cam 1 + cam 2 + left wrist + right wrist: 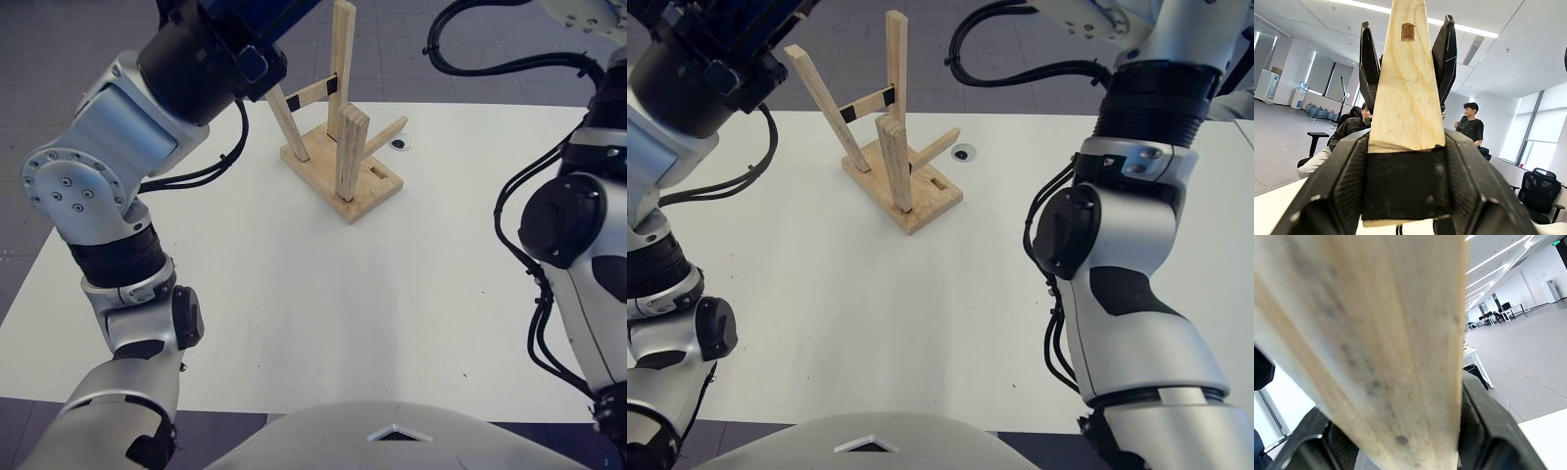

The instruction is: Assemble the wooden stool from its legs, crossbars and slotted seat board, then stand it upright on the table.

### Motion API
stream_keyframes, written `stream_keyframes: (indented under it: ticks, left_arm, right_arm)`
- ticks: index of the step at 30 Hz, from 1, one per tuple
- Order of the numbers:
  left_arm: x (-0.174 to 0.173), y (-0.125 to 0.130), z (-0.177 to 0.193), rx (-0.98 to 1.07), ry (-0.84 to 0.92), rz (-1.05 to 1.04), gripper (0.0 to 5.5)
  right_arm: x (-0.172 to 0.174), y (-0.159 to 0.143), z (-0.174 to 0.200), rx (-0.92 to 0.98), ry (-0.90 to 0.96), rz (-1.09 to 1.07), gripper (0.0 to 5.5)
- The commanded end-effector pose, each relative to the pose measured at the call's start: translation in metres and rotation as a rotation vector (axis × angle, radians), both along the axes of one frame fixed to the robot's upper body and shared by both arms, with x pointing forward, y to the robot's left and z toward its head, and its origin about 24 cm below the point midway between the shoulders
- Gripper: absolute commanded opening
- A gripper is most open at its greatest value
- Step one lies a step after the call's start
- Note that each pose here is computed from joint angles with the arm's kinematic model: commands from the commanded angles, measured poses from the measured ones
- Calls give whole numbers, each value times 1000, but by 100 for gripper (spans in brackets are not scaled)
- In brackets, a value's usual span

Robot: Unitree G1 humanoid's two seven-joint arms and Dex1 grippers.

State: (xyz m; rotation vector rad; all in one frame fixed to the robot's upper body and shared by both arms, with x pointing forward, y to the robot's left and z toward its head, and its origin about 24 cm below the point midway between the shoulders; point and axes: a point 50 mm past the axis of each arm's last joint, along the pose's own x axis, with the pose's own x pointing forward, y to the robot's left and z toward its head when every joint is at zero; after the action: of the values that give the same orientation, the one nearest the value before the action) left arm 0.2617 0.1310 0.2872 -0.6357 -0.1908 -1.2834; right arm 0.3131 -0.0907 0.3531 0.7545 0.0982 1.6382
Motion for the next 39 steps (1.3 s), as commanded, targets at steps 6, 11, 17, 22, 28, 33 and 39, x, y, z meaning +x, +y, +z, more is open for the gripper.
stream_keyframes:
  ticks: [6, 11, 17, 22, 28, 33, 39]
  left_arm:
    - [-5, -2, -1, 43, -31, -59, 256]
    - [-16, -6, 6, 61, -84, -55, 337]
    - [1, 6, -14, 299, -61, 275, 430]
    - [5, -12, -60, 511, 22, 427, 507]
    - [6, -21, -87, 606, 95, 468, 507]
    - [20, -20, -104, 766, 49, 558, 507]
    - [22, -26, -109, 753, 20, 516, 489]
  right_arm:
    - [-9, 2, 13, 15, -40, 77, 228]
    - [-6, -1, 14, 12, -45, 29, 205]
    - [0, -10, 15, 13, -64, -48, 205]
    - [17, -33, 26, 25, -103, -280, 204]
    - [30, -59, 33, 45, -111, -434, 204]
    - [29, -58, 31, 48, -113, -416, 204]
    - [27, -57, 31, 48, -115, -405, 204]
